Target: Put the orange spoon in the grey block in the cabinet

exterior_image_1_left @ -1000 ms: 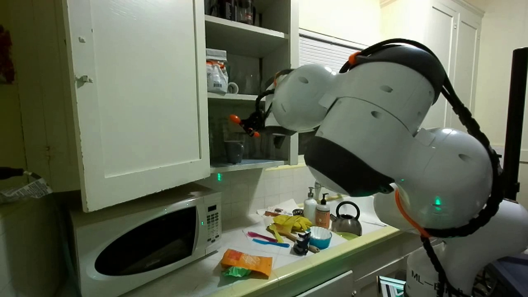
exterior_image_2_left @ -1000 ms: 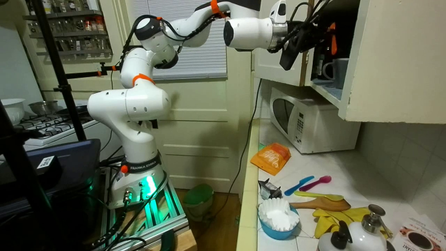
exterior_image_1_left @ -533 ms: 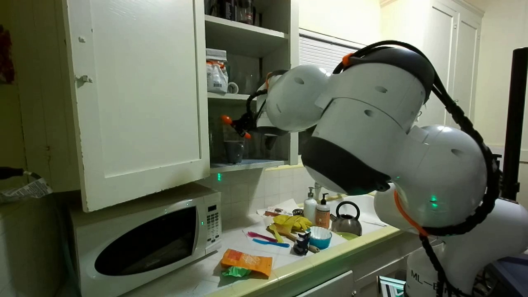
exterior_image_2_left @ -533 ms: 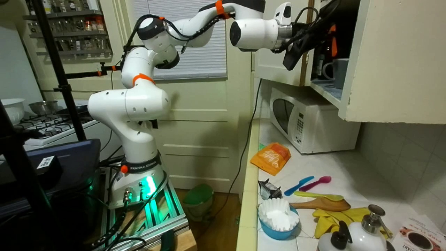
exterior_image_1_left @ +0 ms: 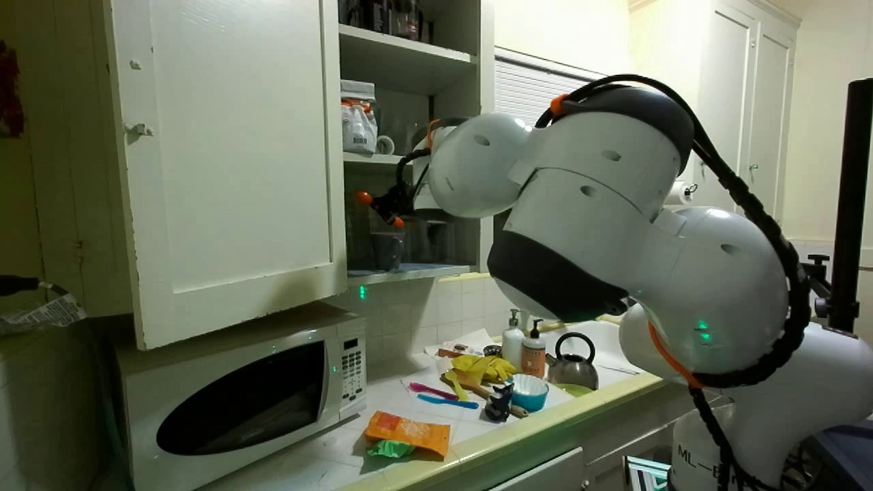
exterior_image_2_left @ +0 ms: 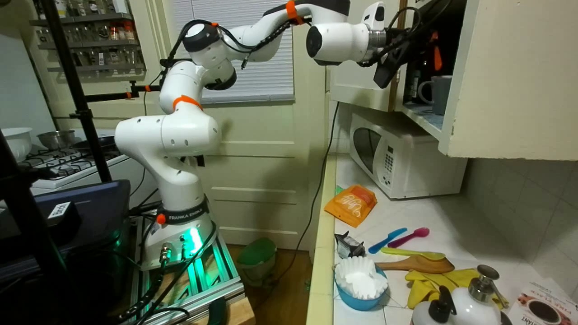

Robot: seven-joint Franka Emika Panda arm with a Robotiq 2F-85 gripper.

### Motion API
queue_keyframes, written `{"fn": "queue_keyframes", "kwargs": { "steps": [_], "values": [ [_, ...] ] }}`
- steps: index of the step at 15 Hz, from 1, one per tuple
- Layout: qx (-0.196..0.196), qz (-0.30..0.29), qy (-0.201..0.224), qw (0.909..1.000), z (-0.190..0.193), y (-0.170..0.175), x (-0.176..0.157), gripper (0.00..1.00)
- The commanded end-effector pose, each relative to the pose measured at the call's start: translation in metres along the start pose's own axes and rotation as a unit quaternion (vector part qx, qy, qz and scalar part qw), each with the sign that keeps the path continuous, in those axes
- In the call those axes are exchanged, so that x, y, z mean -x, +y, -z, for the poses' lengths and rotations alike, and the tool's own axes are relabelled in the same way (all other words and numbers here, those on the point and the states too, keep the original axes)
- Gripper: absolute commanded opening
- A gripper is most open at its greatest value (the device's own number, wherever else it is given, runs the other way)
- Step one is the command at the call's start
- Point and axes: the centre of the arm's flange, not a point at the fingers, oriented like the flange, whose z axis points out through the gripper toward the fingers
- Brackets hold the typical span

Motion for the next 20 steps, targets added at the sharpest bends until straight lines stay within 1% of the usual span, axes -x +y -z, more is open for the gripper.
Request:
{"fn": "queue_keyframes", "kwargs": {
  "steps": [1, 6, 11, 17, 18, 19, 20],
  "values": [
    [-0.002, -0.002, 0.000, 1.0000, -0.029, -0.034, 0.016, 0.04],
    [-0.014, -0.003, -0.006, 0.9999, -0.046, -0.049, 0.020, 0.04],
    [-0.011, -0.005, -0.025, 0.9996, -0.063, -0.054, 0.028, 0.04],
    [-0.014, -0.024, -0.066, 0.9974, -0.078, -0.054, 0.057, 0.04],
    [-0.011, -0.026, -0.066, 0.9974, -0.078, -0.052, 0.057, 0.40],
    [-0.008, -0.028, -0.068, 0.9973, -0.078, -0.050, 0.058, 0.41],
    [-0.007, -0.029, -0.068, 0.9972, -0.077, -0.049, 0.058, 0.47]
  ]
}}
